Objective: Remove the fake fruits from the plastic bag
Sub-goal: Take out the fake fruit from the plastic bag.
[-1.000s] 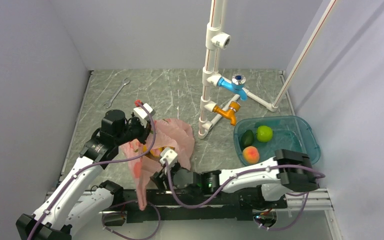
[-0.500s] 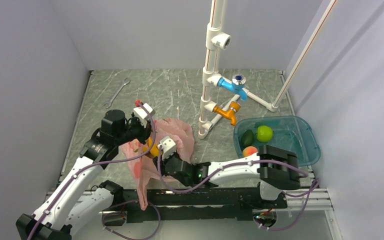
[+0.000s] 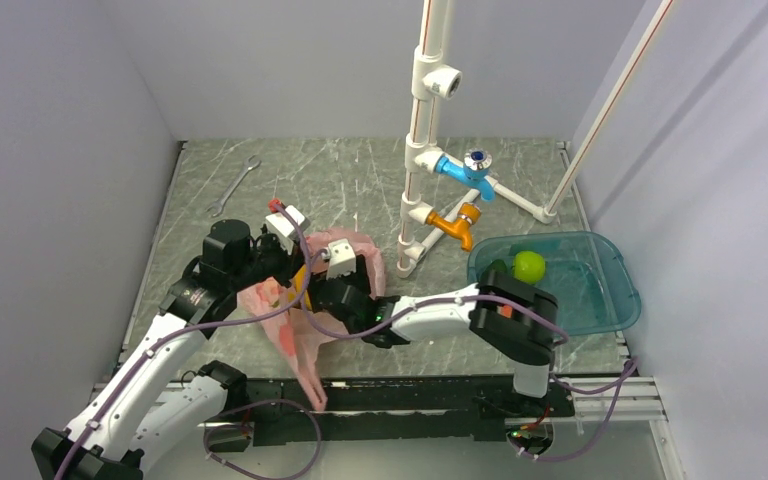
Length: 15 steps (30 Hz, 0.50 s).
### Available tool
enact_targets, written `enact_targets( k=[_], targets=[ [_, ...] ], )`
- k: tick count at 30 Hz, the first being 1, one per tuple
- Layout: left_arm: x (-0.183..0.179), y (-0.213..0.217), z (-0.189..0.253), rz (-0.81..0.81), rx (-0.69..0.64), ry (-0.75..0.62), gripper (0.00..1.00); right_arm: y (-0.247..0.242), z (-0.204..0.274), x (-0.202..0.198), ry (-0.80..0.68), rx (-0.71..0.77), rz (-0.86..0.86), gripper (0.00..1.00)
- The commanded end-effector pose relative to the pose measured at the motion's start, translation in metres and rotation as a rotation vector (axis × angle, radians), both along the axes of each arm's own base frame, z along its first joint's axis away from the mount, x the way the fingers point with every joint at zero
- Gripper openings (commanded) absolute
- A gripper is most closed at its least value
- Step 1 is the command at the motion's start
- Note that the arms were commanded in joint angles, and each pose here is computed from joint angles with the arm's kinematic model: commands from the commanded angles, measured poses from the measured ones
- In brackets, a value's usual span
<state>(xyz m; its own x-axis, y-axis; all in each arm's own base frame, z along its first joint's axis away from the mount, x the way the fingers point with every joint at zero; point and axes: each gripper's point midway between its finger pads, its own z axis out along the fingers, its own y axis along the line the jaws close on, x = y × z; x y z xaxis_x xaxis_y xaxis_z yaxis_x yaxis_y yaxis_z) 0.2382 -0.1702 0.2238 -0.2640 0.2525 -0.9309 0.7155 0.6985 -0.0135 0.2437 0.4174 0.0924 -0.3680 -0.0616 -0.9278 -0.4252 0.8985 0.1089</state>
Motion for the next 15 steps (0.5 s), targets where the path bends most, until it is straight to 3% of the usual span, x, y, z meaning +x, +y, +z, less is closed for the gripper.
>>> enact_targets(
  k=[1,9,15],
  targets=[
    [0.003,-0.003,0.015,-0.006,-0.024,-0.039,0.00,0.011,0.006,0.019,-0.039,-0.001,-0.049,0.84],
    [0.003,-0.005,0.012,-0.016,-0.024,-0.027,0.00,0.007,-0.028,0.043,-0.025,-0.062,-0.100,0.88],
    [0.003,-0.006,0.010,-0.019,-0.020,-0.020,0.00,0.005,-0.050,0.057,-0.007,-0.112,-0.106,0.81]
  ],
)
